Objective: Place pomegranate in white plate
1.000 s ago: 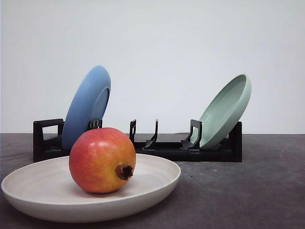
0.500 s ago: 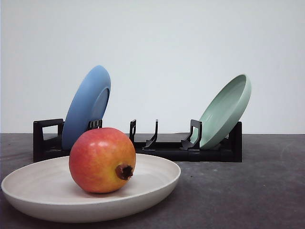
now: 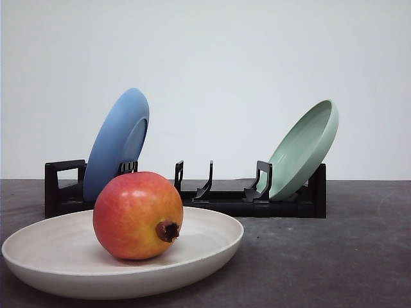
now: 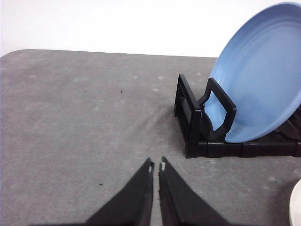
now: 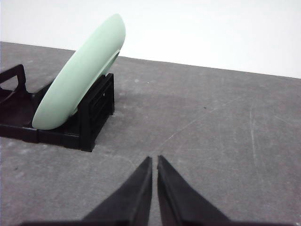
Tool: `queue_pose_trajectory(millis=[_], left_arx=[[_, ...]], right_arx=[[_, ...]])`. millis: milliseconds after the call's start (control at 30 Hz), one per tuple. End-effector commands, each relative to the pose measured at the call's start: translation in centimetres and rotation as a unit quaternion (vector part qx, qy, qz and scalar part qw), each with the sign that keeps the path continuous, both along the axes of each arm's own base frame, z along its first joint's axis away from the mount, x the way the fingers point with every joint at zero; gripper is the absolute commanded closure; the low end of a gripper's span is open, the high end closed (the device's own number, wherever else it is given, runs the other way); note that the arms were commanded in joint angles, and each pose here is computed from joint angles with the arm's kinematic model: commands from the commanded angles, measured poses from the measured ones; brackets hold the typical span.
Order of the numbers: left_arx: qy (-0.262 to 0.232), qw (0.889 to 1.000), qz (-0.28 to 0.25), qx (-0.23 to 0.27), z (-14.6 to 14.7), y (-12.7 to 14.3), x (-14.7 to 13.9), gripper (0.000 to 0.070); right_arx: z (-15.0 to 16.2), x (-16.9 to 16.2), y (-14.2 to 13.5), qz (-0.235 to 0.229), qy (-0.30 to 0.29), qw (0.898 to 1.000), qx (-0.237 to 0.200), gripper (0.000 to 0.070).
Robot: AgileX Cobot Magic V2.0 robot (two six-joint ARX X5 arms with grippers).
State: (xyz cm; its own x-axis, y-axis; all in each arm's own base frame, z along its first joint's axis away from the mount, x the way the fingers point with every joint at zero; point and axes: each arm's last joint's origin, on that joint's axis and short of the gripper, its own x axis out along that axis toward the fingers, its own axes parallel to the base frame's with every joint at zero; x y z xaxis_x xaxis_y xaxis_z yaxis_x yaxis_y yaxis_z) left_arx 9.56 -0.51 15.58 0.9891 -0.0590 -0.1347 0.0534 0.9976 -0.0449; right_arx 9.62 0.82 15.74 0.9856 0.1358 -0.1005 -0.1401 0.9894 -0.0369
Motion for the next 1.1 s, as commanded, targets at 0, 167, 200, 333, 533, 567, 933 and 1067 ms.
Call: queue_pose_trajectory(millis=[0, 167, 200, 333, 533, 567, 933, 1067], left_arx=[[-0.002, 1.0, -0.001, 0.004, -0.19, -0.01, 0.07, 0.07], [-0.002, 1.0, -0.001, 0.004, -0.19, -0.01, 0.07, 0.07], [-0.002, 1.0, -0.001, 0.004, -0.19, -0.01, 0.07, 0.07], [-0.002, 1.0, -0.001, 0.004, -0.19, -0.01, 0.07, 0.07], [-0.002, 1.0, -0.001, 0.004, -0.2, -0.01, 0.07, 0.07], [-0.002, 1.0, -0.001, 0.004, -0.19, -0.01, 0.07, 0.07], [-0.002, 1.0, -0.001, 0.004, -0.19, -0.01, 0.07, 0.07], [-0.002, 1.0, -0.001, 0.004, -0.19, -0.01, 0.07, 0.07]], right_arx=[[-0.01, 0.03, -0.03, -0.003, -0.004, 1.0, 0.005, 0.0683], [-0.01, 0.03, -0.03, -0.003, -0.004, 1.0, 0.005, 0.0683], [-0.01, 0.03, -0.03, -0.003, -0.004, 1.0, 0.005, 0.0683], [-0.01, 0.03, -0.03, -0.003, -0.004, 1.0, 0.005, 0.0683], [-0.01, 0.03, -0.03, -0.003, -0.004, 1.0, 0.005, 0.0683], [-0.01, 0.03, -0.03, -0.003, -0.004, 1.0, 0.005, 0.0683], [-0.01, 0.03, -0.03, -0.003, -0.004, 1.0, 0.005, 0.0683], [-0.01, 0.03, -0.03, -0.003, -0.004, 1.0, 0.005, 0.0683]])
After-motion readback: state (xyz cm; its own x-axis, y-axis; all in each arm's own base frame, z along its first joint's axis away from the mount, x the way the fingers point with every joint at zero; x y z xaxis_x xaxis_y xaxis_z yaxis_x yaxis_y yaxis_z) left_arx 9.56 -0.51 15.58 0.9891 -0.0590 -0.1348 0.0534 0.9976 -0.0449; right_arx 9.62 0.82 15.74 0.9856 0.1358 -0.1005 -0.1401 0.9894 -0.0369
